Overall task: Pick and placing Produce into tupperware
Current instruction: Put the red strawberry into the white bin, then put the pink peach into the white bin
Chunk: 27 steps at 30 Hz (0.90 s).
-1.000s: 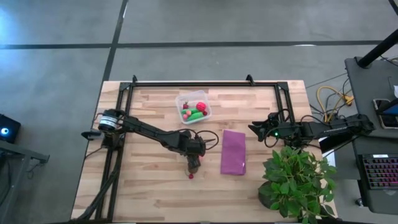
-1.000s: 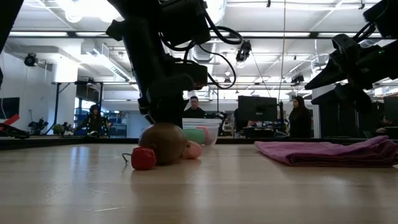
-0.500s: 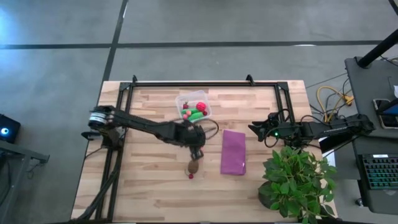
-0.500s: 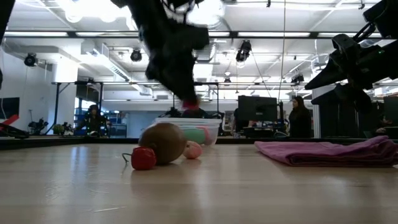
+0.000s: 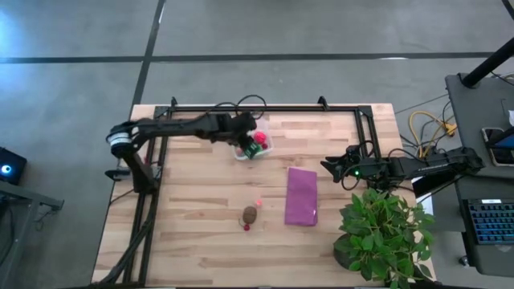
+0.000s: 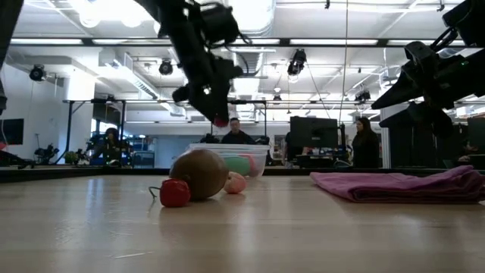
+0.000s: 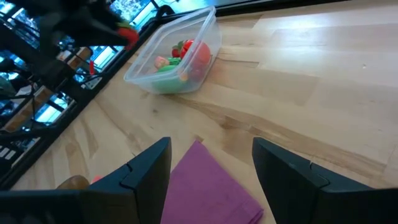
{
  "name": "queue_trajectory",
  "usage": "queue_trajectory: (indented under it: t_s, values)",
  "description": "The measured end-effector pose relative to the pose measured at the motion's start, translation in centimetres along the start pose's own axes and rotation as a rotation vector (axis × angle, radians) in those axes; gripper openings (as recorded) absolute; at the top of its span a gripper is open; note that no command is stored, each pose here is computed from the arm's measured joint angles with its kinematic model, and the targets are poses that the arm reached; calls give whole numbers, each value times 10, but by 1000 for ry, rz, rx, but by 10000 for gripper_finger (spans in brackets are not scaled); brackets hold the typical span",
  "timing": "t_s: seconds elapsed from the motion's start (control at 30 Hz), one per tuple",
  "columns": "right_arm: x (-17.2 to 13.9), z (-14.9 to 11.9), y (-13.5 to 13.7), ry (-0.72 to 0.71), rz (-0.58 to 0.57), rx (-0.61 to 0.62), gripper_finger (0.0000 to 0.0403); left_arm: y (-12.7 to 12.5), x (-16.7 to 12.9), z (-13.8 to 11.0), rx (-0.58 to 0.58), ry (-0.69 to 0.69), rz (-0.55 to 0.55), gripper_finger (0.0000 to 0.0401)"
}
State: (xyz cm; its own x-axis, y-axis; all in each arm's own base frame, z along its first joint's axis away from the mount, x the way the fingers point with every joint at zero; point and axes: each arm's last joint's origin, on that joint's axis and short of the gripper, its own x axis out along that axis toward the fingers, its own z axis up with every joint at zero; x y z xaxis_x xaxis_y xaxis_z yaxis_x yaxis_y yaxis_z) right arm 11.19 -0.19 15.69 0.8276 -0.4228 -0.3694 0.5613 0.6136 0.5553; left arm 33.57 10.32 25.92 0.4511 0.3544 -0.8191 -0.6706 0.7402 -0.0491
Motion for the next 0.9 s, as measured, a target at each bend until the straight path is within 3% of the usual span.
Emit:
queue_trajectory:
  t_s: [0.27, 0.43, 0.7, 0.8, 0.9]
  values:
    - [0, 0, 0, 0, 0, 51, 216, 17, 28, 5, -51, 47, 46, 219]
    - [0, 0, 0, 0, 0, 53, 216, 15, 25, 4, -47, 60, 11, 263]
    - [0, 0, 0, 0, 0, 53, 216, -8, -44, -2, -59, 71, -364, 272]
    - [0, 0, 0, 0, 0, 52, 216, -21, -74, -14, -58, 104, -452, 272]
    - [0, 0, 0, 0, 0, 52, 216, -41, -94, -36, 27, 144, -501, 272]
